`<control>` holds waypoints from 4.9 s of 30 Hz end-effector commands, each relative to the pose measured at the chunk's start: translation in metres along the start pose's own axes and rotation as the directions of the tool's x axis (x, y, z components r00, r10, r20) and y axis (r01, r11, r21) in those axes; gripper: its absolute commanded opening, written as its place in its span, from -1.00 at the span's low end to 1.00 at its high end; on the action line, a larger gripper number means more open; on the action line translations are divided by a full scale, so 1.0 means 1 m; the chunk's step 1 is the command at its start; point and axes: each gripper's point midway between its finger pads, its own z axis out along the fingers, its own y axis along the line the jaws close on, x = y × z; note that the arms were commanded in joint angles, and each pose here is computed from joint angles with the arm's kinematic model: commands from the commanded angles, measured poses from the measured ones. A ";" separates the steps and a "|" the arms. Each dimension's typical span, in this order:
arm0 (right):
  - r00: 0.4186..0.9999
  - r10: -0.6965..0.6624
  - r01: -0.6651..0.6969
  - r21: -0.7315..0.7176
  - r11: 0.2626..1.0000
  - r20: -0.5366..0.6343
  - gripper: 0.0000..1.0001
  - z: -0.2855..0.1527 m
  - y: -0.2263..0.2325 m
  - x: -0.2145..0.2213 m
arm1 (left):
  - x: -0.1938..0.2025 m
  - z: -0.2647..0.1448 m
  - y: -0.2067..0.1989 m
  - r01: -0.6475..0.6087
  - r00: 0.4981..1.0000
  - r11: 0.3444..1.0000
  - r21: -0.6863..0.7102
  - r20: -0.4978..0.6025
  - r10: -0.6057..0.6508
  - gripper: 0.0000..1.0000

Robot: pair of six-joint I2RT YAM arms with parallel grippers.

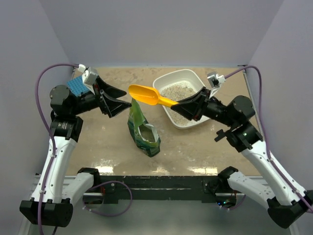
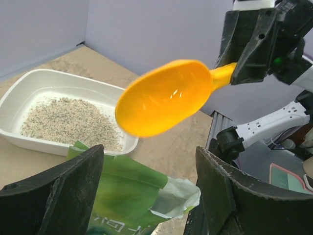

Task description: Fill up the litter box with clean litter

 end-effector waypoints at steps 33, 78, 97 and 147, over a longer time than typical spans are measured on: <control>0.978 -0.168 0.189 0.184 0.965 -0.126 -1.00 -0.100 0.036 0.021 | 0.037 0.027 0.039 -0.814 0.495 0.565 0.135 -0.347 0.796 0.70; 0.979 -0.131 0.156 0.163 0.974 -0.155 -1.00 -0.121 0.044 0.047 | 0.076 0.048 0.048 -0.817 0.238 0.463 0.343 -0.532 0.813 -0.31; 0.984 -0.105 0.131 0.189 0.973 -0.141 -1.00 -0.124 0.045 0.043 | 0.077 0.017 0.047 -0.829 0.277 0.505 0.240 -0.608 0.744 -1.00; 0.873 0.207 -0.067 0.312 0.948 -0.443 -1.00 -0.071 0.005 0.069 | 0.060 -0.046 0.062 -0.494 0.849 0.602 -0.627 -0.497 0.178 -1.00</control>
